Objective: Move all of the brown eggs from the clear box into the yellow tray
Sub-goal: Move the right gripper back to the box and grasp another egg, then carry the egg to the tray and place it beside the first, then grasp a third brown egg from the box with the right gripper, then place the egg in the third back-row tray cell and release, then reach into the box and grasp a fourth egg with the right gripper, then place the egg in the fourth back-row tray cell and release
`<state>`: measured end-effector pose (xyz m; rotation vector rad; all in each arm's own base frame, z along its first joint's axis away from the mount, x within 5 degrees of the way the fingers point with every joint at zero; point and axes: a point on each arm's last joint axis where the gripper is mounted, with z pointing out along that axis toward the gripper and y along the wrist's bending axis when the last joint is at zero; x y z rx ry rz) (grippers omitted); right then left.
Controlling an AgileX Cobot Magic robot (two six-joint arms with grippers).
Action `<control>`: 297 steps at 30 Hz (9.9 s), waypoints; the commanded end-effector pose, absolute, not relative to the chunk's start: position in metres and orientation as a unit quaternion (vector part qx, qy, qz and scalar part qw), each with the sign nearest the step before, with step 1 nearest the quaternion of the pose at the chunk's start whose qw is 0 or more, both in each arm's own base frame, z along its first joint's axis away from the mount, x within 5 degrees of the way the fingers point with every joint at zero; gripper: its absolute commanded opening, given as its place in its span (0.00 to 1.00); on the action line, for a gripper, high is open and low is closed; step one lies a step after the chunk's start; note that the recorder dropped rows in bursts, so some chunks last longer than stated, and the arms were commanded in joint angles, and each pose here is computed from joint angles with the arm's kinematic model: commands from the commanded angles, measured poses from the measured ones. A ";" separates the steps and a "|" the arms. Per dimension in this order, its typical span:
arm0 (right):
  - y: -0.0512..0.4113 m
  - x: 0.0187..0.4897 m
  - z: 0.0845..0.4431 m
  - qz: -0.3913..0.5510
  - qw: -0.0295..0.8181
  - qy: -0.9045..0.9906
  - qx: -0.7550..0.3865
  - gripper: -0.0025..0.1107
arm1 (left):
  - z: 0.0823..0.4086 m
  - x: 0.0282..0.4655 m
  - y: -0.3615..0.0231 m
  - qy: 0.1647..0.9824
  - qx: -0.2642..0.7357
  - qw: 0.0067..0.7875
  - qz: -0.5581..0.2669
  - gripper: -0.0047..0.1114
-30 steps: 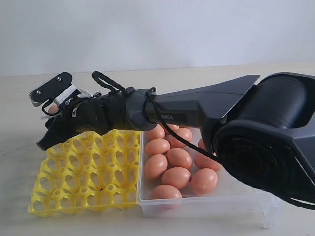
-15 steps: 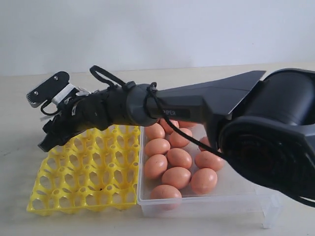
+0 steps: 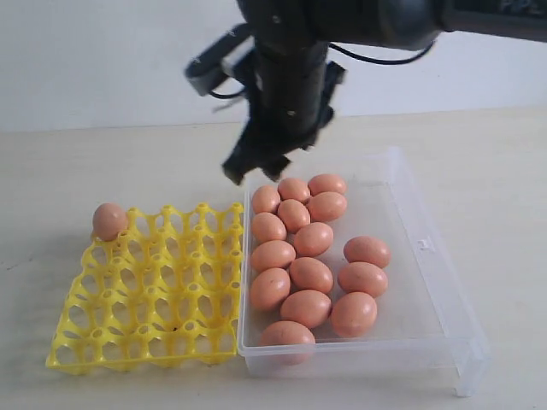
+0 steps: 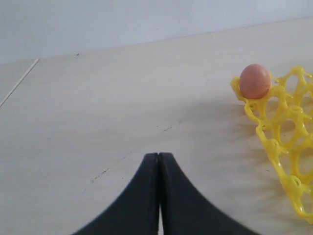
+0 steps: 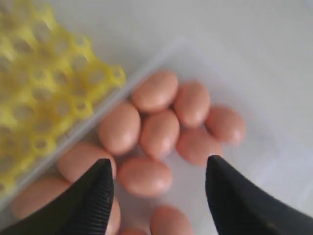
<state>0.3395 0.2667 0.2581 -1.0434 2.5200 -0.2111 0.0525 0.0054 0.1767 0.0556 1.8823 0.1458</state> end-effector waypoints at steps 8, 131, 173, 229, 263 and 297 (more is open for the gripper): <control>0.179 0.333 0.222 -0.117 0.112 0.947 -0.279 0.50 | 0.179 0.052 0.005 0.802 0.024 0.594 0.059 0.04; 0.187 0.273 0.184 -0.006 0.159 0.955 -0.252 0.51 | 0.179 0.052 0.005 0.802 0.024 0.594 0.059 0.04; 0.294 0.303 0.221 0.297 0.604 0.677 -0.299 0.02 | 0.179 0.052 0.005 0.802 0.024 0.594 0.059 0.04; 0.205 0.263 0.220 0.012 0.232 0.924 -0.304 0.08 | 0.179 0.052 0.005 0.802 0.024 0.594 0.059 0.04; 0.170 0.243 0.124 0.065 0.139 0.979 -0.133 0.10 | 0.179 0.052 0.005 0.802 0.024 0.594 0.059 0.04; 0.285 0.348 0.132 0.216 0.465 0.805 -0.299 0.02 | 0.179 0.052 0.005 0.802 0.024 0.594 0.059 0.04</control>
